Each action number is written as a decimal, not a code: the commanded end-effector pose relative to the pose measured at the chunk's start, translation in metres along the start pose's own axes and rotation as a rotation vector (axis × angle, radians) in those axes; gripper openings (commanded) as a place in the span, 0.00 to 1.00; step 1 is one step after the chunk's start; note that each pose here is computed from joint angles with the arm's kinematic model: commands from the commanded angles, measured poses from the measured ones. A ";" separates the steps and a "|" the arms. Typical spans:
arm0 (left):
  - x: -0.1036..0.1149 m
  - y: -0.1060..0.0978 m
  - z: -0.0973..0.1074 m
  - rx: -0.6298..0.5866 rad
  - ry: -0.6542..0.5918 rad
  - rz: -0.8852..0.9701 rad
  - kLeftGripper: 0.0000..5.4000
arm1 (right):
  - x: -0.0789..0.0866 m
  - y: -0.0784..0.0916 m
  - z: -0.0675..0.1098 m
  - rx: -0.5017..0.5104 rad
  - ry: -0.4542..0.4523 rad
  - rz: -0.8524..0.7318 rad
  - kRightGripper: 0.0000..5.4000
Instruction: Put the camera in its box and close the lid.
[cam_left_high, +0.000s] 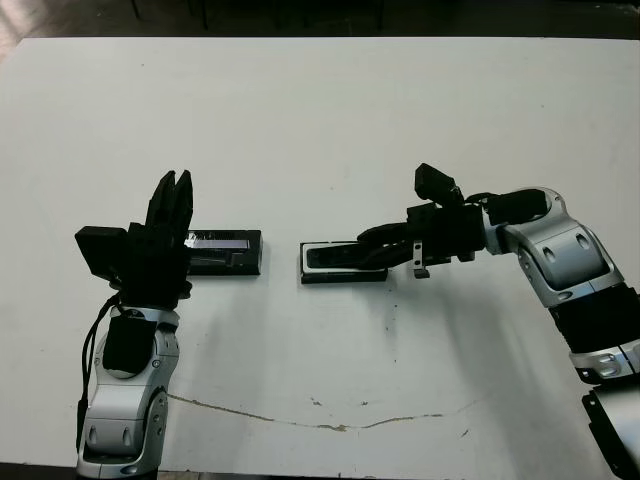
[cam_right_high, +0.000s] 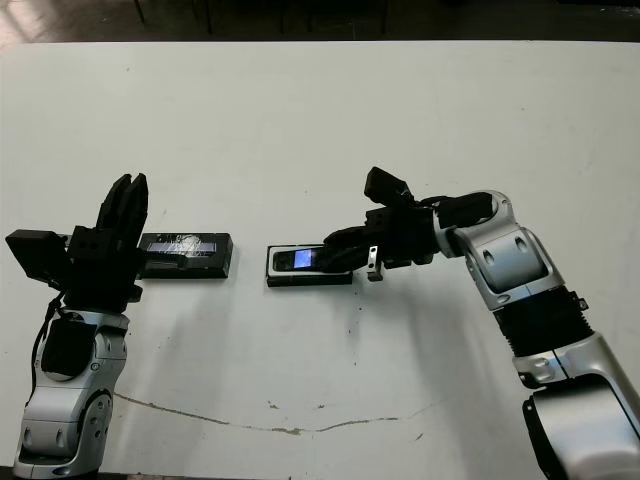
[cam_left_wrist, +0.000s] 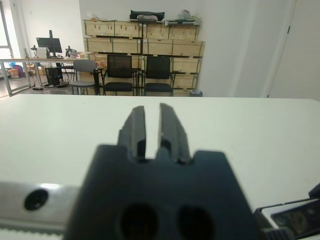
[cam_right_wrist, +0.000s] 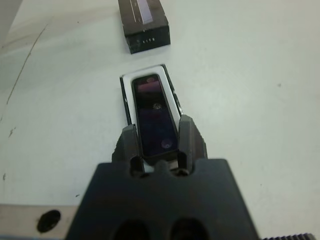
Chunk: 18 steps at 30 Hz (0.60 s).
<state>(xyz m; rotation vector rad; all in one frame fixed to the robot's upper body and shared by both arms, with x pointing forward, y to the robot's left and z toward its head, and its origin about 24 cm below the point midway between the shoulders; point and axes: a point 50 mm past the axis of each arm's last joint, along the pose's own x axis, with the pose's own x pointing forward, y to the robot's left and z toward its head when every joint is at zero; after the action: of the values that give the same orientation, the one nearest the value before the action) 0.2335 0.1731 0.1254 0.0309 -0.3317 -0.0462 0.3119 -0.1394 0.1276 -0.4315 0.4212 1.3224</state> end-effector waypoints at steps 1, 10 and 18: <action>-0.005 0.001 -0.007 -0.001 0.042 0.007 0.00 | 0.002 0.004 -0.005 0.021 -0.001 -0.002 0.00; -0.006 0.000 -0.008 -0.005 0.043 0.010 0.00 | 0.009 0.010 0.001 -0.019 0.003 0.016 0.00; -0.006 0.001 -0.008 -0.003 0.036 0.003 0.00 | 0.005 0.007 0.005 -0.002 -0.004 0.017 0.10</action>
<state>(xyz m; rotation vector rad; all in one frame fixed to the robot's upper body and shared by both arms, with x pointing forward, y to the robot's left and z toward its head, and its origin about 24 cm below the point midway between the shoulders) 0.2331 0.1720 0.1257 0.0212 -0.3395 -0.0513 0.3075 -0.1343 0.1280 -0.4423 0.4313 1.3175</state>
